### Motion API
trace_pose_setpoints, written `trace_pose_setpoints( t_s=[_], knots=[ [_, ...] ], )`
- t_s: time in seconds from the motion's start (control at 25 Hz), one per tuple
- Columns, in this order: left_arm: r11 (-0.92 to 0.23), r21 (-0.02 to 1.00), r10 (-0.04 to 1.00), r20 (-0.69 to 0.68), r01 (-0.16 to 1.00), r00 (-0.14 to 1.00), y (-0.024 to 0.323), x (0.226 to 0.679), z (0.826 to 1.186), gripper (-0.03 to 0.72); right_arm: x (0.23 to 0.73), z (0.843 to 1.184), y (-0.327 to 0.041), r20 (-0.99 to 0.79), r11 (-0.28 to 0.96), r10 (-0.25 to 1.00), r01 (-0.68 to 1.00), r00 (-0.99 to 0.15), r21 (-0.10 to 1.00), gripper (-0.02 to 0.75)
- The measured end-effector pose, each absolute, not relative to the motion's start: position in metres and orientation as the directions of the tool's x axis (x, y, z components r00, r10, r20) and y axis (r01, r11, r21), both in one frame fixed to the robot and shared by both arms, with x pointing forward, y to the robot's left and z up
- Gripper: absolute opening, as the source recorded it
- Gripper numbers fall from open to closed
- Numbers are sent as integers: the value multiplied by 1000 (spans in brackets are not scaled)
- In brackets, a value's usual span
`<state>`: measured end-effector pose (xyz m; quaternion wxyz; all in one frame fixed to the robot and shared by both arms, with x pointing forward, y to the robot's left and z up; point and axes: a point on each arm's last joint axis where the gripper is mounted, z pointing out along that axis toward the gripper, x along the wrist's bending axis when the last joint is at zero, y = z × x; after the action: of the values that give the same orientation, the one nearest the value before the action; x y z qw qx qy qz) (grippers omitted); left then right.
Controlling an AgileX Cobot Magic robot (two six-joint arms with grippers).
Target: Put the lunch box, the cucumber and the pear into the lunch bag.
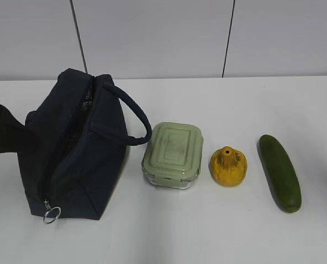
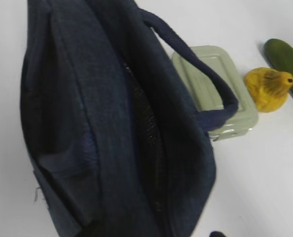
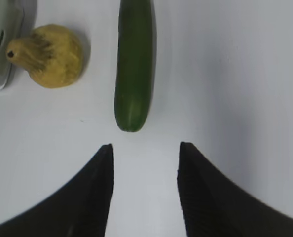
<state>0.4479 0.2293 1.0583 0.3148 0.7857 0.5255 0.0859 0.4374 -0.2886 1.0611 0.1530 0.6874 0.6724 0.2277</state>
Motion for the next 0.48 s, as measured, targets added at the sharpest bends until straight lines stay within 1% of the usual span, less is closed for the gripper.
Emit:
trace_pose_setpoints(
  t_s=[0.12, 0.32, 0.48],
  knots=[
    [-223, 582, 896, -194, 782, 400, 235, 457, 1053, 382, 454, 1059, -288, 108, -47, 994, 863, -9, 504, 337],
    [-215, 571, 899, -201, 792, 389, 234, 463, 1047, 382, 476, 1054, -288, 102, -28, 994, 869, -26, 494, 337],
    [-217, 521, 901, -219, 826, 375, 232, 473, 1032, 376, 490, 1044, -288, 94, -11, 995, 882, -38, 470, 337]
  ],
)
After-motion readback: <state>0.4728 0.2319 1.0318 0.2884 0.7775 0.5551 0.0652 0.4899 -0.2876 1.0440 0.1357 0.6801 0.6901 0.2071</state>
